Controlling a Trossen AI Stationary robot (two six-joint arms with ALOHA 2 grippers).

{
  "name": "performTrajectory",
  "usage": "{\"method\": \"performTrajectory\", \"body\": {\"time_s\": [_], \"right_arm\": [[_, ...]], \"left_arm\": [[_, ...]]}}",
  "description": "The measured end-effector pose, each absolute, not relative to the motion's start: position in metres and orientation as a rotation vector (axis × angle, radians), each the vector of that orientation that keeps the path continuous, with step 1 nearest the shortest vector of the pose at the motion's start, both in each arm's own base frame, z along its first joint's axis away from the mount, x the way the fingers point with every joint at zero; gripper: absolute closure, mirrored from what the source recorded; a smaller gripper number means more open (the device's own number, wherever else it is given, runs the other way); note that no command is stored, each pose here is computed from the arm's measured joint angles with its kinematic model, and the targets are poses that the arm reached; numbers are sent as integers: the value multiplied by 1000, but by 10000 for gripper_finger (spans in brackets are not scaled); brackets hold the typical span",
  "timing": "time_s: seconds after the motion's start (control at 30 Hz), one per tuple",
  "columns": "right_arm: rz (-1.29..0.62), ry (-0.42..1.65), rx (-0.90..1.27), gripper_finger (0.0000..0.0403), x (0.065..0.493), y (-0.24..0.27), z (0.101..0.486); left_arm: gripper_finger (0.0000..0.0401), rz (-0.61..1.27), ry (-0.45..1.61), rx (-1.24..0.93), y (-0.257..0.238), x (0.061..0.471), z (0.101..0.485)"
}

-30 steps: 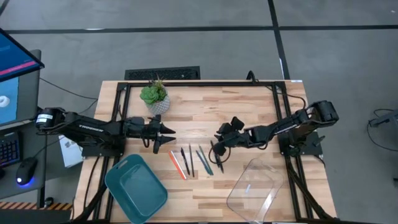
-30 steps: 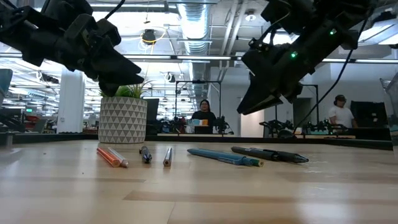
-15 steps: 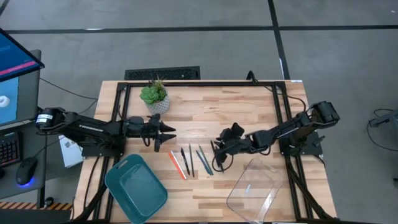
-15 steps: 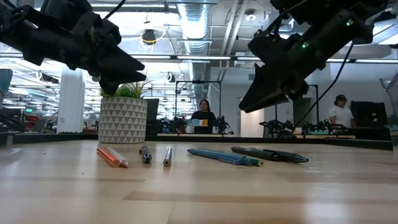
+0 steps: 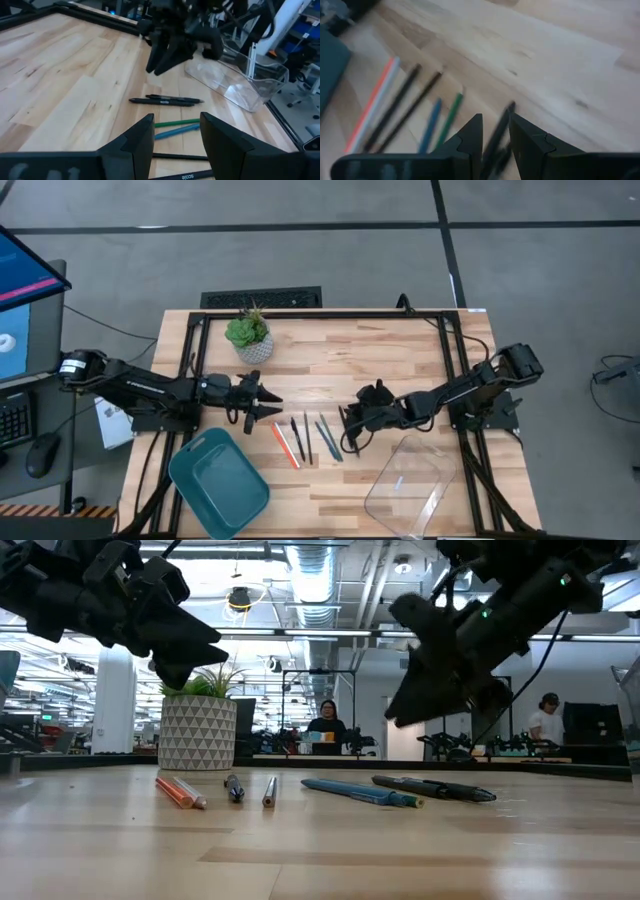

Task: Sort pens & pencils
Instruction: Put the transparent black pen into the transparent bin

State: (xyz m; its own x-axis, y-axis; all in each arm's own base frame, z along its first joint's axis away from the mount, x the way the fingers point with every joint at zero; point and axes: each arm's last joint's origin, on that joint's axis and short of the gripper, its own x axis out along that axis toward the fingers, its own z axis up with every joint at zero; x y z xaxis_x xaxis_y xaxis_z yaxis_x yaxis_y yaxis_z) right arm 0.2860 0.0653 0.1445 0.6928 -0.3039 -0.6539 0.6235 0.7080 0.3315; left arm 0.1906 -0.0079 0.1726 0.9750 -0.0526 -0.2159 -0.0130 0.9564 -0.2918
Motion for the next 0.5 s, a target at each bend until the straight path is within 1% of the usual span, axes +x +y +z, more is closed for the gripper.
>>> {"method": "performTrajectory", "body": {"time_s": [0.23,0.5], "right_arm": [[-525,723,582,284,287,78,114],[-539,694,581,284,288,88,115]], "left_arm": [[252,-25,225,-297,-8,191,173],[252,-24,226,-302,-8,190,172]]}}
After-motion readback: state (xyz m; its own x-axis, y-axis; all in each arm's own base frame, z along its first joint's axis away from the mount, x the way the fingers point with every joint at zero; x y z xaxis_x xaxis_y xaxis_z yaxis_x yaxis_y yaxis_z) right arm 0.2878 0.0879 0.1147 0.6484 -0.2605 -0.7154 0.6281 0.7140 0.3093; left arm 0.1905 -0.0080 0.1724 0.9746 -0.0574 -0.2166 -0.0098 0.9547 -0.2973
